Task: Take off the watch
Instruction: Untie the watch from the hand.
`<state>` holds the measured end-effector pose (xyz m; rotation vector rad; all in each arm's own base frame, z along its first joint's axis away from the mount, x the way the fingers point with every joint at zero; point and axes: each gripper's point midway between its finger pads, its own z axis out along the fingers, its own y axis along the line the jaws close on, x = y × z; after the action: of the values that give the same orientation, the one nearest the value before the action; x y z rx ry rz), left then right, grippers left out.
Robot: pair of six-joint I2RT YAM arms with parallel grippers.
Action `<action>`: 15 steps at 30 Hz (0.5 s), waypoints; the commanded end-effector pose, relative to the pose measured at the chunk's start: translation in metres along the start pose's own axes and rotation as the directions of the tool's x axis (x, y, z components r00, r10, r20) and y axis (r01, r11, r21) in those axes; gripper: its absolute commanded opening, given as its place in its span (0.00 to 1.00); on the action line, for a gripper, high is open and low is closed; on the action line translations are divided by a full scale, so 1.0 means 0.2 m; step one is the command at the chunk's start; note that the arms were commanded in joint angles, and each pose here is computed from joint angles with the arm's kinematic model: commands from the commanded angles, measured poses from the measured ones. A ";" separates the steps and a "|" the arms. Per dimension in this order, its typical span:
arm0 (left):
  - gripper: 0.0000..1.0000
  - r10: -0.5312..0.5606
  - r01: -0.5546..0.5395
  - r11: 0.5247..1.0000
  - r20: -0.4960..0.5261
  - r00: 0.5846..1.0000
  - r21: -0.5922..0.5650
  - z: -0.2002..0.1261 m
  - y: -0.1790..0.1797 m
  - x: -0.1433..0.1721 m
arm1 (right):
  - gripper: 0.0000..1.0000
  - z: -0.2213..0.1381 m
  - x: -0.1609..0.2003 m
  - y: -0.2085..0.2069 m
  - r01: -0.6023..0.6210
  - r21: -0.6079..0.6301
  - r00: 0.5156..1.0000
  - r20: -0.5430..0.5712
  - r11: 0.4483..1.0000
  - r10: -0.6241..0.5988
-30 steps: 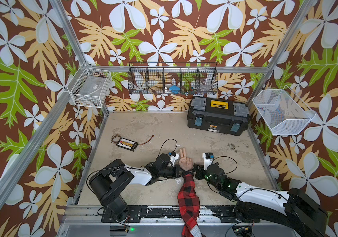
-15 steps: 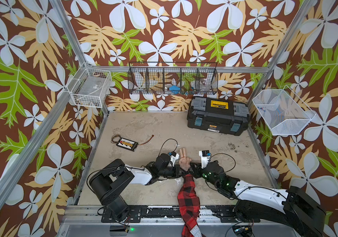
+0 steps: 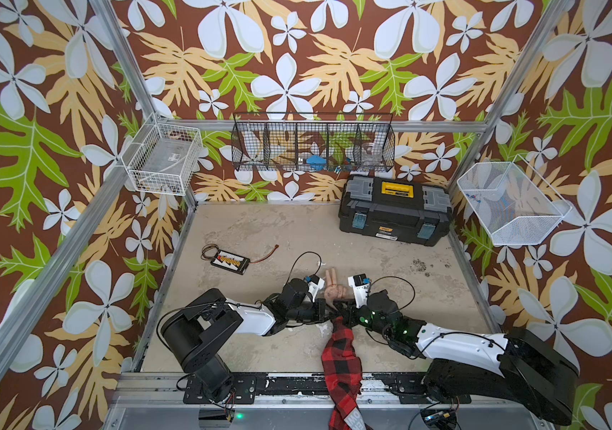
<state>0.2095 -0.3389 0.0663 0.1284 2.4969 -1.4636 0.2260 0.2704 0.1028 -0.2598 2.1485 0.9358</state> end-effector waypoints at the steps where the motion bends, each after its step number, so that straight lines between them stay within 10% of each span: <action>1: 0.08 -0.029 0.028 0.996 -0.015 0.999 -0.079 0.00 0.10 0.04 | 0.00 0.00 0.02 0.01 -0.005 -0.010 1.000 -0.020 1.000 0.005; 15: 0.08 -0.024 0.023 0.996 -0.015 1.000 -0.084 0.00 0.10 0.04 | 0.00 -0.17 0.00 -0.24 -0.071 0.207 0.993 0.108 0.976 0.050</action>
<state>0.2090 -0.3380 0.0665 0.1280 2.4953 -1.4632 0.2307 0.2259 0.1134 -0.0705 2.0758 0.8228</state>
